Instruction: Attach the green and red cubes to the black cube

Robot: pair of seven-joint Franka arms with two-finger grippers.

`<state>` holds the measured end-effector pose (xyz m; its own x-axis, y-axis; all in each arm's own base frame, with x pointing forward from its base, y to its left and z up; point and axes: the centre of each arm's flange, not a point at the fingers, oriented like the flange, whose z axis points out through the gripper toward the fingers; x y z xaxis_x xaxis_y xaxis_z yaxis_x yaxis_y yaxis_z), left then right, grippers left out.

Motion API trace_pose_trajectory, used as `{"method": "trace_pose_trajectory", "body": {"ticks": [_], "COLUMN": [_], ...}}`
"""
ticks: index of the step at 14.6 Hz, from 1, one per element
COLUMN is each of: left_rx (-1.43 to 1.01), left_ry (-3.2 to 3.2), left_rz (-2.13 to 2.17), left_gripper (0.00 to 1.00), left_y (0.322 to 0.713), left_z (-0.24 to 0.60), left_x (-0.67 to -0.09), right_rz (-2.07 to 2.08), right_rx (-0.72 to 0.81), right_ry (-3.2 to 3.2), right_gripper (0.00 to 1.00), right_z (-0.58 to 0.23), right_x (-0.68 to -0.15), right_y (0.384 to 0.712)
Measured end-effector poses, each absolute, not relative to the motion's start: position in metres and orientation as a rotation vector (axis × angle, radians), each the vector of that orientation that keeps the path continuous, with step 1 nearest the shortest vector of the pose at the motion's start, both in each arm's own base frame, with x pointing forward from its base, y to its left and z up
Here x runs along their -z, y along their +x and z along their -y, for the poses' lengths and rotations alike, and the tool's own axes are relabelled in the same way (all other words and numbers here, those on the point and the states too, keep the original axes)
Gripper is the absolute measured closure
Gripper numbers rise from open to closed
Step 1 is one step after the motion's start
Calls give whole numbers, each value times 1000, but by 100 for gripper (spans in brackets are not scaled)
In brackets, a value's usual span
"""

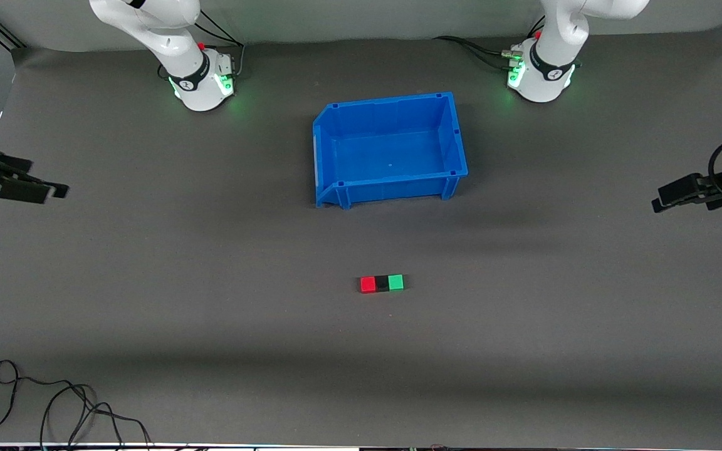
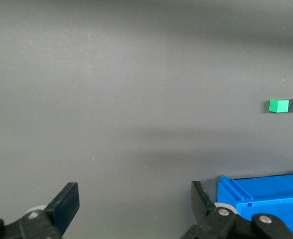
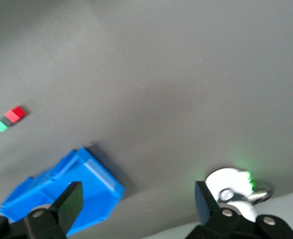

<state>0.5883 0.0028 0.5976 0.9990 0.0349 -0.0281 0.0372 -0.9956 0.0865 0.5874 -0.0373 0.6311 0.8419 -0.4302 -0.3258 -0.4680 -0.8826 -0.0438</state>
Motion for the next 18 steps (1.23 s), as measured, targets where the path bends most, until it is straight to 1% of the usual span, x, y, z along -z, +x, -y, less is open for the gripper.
{"method": "trace_pose_trajectory", "body": {"ticks": [5, 7, 13, 18], "left_rx": [26, 33, 15, 1], "left_ry": [3070, 3083, 3098, 3095], "left_rz": [-3, 8, -5, -1], "left_gripper": [0, 0, 0, 0], "left_y": [574, 567, 539, 530], "left_z": [19, 23, 18, 18], "left_x": [-609, -608, -608, -622], "right_rz": [-428, -305, -242, -237], "right_rx": [-314, -240, -97, -28], "right_ry": [-3034, -3059, -3082, -3092], "right_gripper": [0, 0, 0, 0], "right_z": [41, 45, 46, 44], "right_x": [-611, -605, -596, -585], "right_y": [604, 605, 591, 568]}}
